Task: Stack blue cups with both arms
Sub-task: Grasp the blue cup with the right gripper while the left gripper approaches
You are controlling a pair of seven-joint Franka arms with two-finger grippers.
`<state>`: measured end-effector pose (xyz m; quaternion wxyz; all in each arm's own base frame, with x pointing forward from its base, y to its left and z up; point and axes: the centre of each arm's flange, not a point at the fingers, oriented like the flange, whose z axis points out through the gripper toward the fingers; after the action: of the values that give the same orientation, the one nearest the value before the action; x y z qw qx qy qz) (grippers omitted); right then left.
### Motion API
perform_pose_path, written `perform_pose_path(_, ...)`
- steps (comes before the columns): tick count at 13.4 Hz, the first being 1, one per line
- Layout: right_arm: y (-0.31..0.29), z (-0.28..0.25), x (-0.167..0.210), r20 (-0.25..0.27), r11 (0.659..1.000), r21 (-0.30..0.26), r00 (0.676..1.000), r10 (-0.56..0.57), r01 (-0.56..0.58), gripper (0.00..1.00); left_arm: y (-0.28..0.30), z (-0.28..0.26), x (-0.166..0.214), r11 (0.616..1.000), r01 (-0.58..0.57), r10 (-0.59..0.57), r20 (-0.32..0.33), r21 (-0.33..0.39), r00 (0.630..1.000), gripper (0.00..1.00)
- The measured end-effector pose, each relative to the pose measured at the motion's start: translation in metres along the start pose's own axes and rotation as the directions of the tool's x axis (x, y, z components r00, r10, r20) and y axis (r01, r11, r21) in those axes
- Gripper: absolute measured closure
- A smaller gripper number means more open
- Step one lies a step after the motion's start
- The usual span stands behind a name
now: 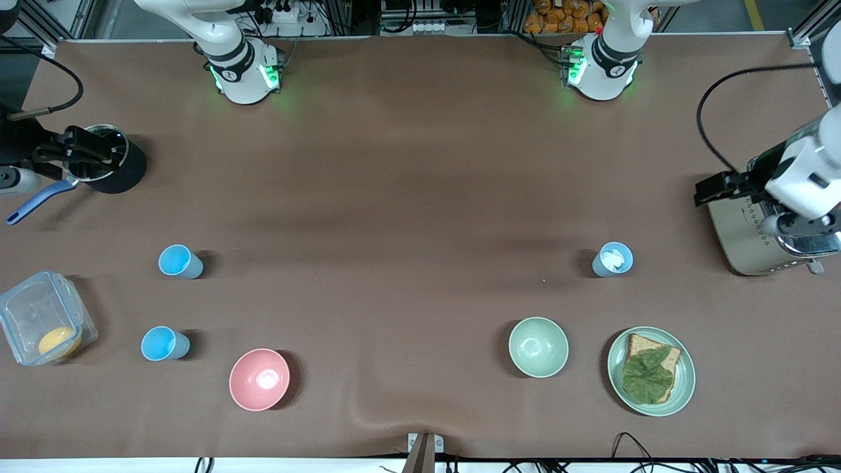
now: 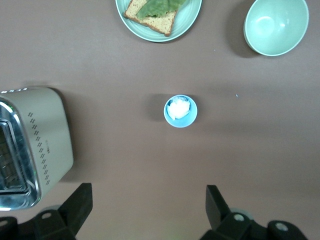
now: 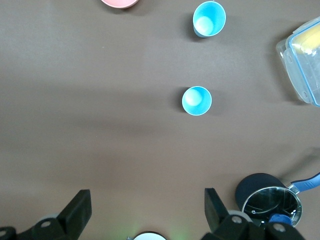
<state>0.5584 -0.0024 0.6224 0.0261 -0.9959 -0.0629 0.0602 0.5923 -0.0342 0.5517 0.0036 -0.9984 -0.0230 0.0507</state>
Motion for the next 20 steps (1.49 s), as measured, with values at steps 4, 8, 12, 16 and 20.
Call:
perform_pose_path(4, 0.001, 0.012, 0.007, 0.022, 1.0, 0.001, 1.0, -0.001, 0.001, 0.0, -0.001, 0.048, 0.007, 1.0, 0.003, -0.003, -0.011, -0.001, 1.0, 0.0)
perform_pose_path(8, 0.008, 0.075, 0.043, 0.1, 1.0, 0.006, 0.995, -0.001, 0.0, 0.0, -0.001, 0.081, 0.007, 1.0, 0.003, -0.003, -0.021, -0.003, 1.0, 0.0)
perform_pose_path(12, 0.032, 0.17, 0.088, 0.151, 1.0, -0.022, 0.988, 0.024, -0.021, 0.0, -0.004, 0.113, 0.006, 1.0, 0.007, -0.008, -0.034, -0.005, 0.999, 0.0)
perform_pose_path(16, 0.068, 0.229, 0.111, 0.078, 0.994, -0.109, 0.996, 0.033, -0.024, 0.0, -0.013, 0.136, 0.004, 1.0, 0.023, -0.023, -0.037, -0.007, 0.999, 0.0)
perform_pose_path(20, 0.117, 0.282, 0.102, 0.006, 0.993, -0.115, 1.0, 0.023, -0.022, 0.0, -0.021, 0.152, 0.002, 0.999, 0.037, -0.038, -0.031, -0.008, 0.999, 0.0)
